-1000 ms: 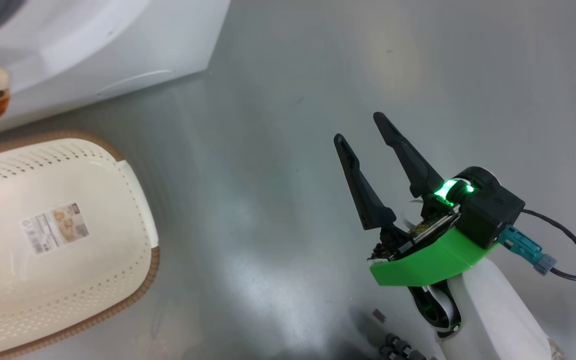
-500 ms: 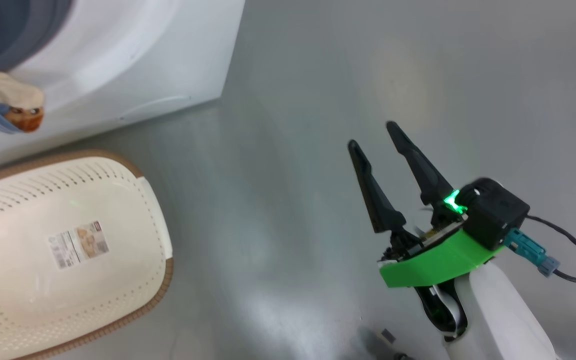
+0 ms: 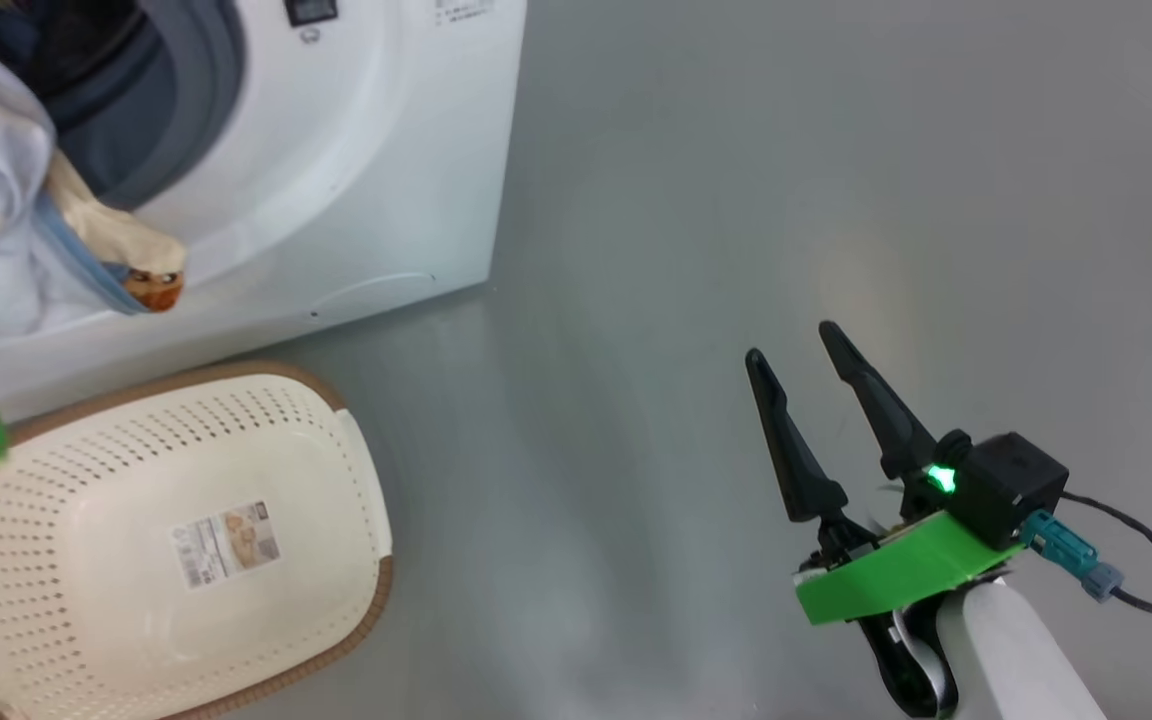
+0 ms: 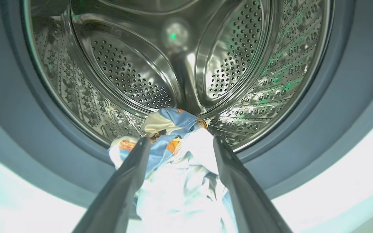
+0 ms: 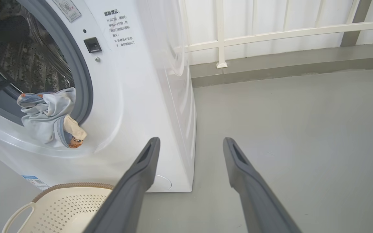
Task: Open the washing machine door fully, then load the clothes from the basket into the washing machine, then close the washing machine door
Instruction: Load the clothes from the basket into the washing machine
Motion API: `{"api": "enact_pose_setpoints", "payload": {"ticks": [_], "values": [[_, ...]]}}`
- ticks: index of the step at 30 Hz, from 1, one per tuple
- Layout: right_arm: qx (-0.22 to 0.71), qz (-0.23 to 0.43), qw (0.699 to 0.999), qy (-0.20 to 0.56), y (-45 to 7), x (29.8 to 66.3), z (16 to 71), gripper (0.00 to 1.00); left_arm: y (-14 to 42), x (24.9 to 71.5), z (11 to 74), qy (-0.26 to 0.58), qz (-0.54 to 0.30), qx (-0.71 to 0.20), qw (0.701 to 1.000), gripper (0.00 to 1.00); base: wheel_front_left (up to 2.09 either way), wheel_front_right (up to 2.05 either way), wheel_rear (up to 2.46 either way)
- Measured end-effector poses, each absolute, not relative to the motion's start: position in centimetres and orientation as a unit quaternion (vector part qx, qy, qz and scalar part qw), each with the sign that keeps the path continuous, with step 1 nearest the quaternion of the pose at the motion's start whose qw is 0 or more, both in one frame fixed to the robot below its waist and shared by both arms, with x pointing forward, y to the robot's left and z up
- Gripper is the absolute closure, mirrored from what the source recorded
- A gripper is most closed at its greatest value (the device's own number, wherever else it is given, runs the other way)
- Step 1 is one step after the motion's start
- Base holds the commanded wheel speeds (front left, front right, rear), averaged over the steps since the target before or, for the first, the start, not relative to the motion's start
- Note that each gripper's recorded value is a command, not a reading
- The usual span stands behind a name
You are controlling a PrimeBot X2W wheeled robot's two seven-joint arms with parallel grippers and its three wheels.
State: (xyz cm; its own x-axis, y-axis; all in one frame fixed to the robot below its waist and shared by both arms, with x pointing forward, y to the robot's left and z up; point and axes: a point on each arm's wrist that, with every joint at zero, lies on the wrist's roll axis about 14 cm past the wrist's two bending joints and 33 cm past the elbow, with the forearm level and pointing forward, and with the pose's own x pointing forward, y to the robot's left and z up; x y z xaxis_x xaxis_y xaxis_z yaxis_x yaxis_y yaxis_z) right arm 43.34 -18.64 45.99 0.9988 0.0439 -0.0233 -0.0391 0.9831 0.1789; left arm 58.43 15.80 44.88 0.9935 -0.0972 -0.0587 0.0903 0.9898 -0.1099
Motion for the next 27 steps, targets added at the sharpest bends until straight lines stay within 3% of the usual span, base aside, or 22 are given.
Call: {"api": "enact_pose_setpoints", "payload": {"ticks": [13, 27], "values": [[0.087, 0.037, 0.995, 0.01, -17.3, 41.6, 47.4, 0.0, 16.0, 47.0, 45.7, 0.059, -0.027, -0.064, 0.996, 0.0, 0.0, 0.0, 0.0], [0.087, 0.058, 0.994, 0.007, -15.9, 39.5, 49.1, 0.0, 15.4, 40.0, 45.7, 0.093, -0.019, -0.073, 0.993, 0.0, 0.0, 0.0, 0.0]]}}
